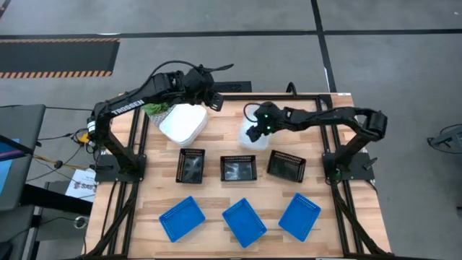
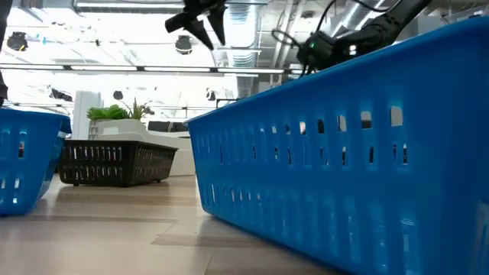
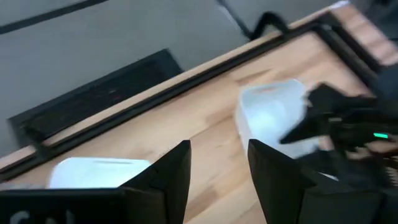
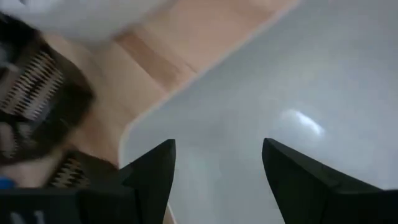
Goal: Stack baskets by color
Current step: Stack the white bin on the white bins
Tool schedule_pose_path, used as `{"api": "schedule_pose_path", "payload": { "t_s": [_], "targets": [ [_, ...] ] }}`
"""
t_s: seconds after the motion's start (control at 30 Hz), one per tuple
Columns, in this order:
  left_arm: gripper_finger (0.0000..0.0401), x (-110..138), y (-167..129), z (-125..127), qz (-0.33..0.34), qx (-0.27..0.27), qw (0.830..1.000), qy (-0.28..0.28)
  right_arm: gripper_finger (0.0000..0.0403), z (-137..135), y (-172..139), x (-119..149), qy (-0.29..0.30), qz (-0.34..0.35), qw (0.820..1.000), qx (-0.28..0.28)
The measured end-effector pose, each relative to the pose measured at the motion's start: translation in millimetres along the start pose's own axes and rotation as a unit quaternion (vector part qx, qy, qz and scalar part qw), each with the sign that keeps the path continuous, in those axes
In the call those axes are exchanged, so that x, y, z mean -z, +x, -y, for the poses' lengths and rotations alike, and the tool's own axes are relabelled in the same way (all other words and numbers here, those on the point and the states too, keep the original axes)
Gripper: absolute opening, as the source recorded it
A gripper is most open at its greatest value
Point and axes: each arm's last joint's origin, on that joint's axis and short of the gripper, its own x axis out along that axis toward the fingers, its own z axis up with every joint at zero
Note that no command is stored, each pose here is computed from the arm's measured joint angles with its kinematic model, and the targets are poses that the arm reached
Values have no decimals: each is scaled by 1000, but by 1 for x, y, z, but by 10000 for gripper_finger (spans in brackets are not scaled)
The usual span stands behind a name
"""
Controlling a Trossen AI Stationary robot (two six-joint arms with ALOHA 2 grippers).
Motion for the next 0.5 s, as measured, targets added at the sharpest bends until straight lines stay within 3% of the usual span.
{"api": "schedule_pose_path", "payload": {
  "t_s": [0.1,0.23,0.5],
  "targets": [
    [146,7,8,1,-7,-14,1000,-11,264,-8,-19,-8,0,34,999,-20],
    [146,20,29,8,-23,5,1000,-21,264,-19,-61,-16,0,79,996,-40],
    [146,52,91,31,-23,50,998,-16,264,-19,-155,-2,26,143,989,6]
  ]
}}
